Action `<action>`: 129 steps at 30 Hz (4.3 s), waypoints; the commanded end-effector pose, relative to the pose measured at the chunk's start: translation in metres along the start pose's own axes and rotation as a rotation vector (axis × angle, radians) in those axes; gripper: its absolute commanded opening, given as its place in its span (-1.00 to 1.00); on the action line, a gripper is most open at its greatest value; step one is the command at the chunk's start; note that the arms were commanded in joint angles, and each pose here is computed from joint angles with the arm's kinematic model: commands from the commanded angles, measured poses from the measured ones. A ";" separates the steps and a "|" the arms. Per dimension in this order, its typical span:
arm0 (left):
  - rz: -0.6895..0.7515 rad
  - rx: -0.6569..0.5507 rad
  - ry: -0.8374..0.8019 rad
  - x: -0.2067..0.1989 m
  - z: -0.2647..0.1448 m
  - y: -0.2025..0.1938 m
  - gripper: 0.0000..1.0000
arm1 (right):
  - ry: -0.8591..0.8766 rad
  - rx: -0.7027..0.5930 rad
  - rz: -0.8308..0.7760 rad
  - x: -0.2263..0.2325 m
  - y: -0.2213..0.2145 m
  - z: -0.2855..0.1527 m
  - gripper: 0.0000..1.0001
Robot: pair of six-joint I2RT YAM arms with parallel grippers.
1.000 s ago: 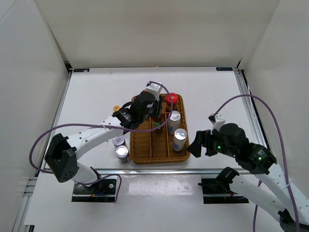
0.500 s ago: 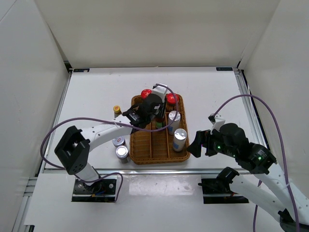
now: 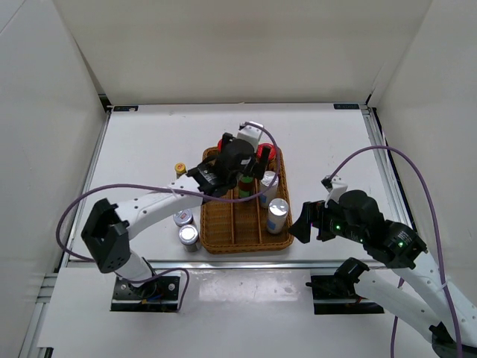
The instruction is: Organize the condiment bottles
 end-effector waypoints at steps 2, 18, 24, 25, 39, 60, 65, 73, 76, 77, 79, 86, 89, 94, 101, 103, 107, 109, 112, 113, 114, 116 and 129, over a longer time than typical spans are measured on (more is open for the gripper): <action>-0.066 -0.225 0.026 0.012 -0.069 0.079 1.00 | 0.000 -0.006 0.002 0.000 0.000 0.002 1.00; -0.205 -0.344 0.296 0.128 -0.103 -0.015 1.00 | 0.026 0.002 0.011 0.000 -0.004 0.010 1.00; -0.224 -0.274 0.364 0.133 -0.066 -0.028 1.00 | 0.038 -0.005 0.010 0.001 -0.005 0.008 1.00; -0.230 -0.262 0.381 0.136 -0.061 -0.031 1.00 | 0.038 -0.005 0.010 0.001 -0.005 0.008 1.00; -0.271 -0.295 0.460 0.150 -0.053 -0.022 -0.44 | 0.038 -0.005 0.010 0.001 -0.005 0.004 1.00; -0.258 -0.273 -0.106 0.043 -0.127 0.022 -0.79 | 0.030 0.021 0.012 0.000 -0.007 0.009 1.00; -0.217 -0.229 -0.182 0.005 -0.112 -0.004 -0.79 | 0.030 0.021 0.012 0.000 -0.007 0.009 1.00; -0.134 -0.148 -0.181 -0.021 -0.088 -0.040 -0.79 | 0.021 0.018 0.012 0.000 -0.006 0.007 1.00; -0.118 -0.122 -0.166 -0.023 -0.082 -0.051 -0.75 | 0.021 0.018 0.022 0.000 -0.007 0.005 1.00; -0.110 -0.112 -0.160 -0.023 -0.079 -0.055 -0.65 | 0.021 0.018 0.022 0.000 -0.007 0.005 1.00; -0.096 -0.101 -0.152 -0.024 -0.078 -0.062 -0.53 | 0.021 0.018 0.022 0.000 -0.007 0.005 1.00; -0.062 -0.071 -0.123 -0.022 -0.081 -0.065 0.67 | 0.021 0.018 0.022 0.000 -0.007 0.005 1.00; -0.034 -0.083 -0.077 -0.017 -0.087 -0.053 1.00 | 0.021 0.018 0.022 0.000 -0.007 0.005 1.00; -0.048 -0.201 0.045 0.005 -0.122 -0.006 1.00 | 0.024 0.010 0.021 0.000 -0.008 0.003 1.00; -0.318 -0.295 0.375 0.088 -0.168 0.003 1.00 | 0.021 0.018 0.022 -0.001 -0.010 0.007 1.00; -0.347 -0.273 0.405 0.103 -0.171 -0.005 1.00 | 0.021 0.018 0.022 -0.002 -0.011 0.009 1.00; -0.415 -0.083 0.444 0.120 -0.153 -0.038 1.00 | 0.033 0.012 0.021 -0.001 -0.010 0.010 1.00; -0.476 0.049 0.494 0.129 -0.136 -0.056 1.00 | 0.033 0.012 0.021 -0.001 -0.010 0.010 1.00; -0.545 0.159 0.570 0.141 -0.116 -0.074 1.00 | 0.033 0.012 0.030 0.000 -0.010 0.010 1.00; -0.573 0.191 0.558 0.140 -0.111 -0.076 1.00 | 0.033 0.012 0.030 0.000 -0.010 0.010 1.00; -0.574 0.221 0.572 0.143 -0.108 -0.082 1.00 | 0.033 0.012 0.030 0.000 -0.010 0.010 1.00; -0.600 0.279 0.601 0.147 -0.099 -0.088 1.00 | 0.030 0.021 0.031 -0.001 -0.011 0.009 1.00; -0.696 0.463 0.633 0.153 -0.082 -0.112 0.95 | 0.030 0.021 0.031 -0.001 -0.011 0.009 1.00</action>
Point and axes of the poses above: each gripper's point midway between its finger pads, its own z axis out along the fingers, its own x axis along the line the jaws close on, y = z × x, the point moved 10 cm from there along -z, back along the fingers, and after that the axes turned 12 degrees about -z, right-handed, at the moved point
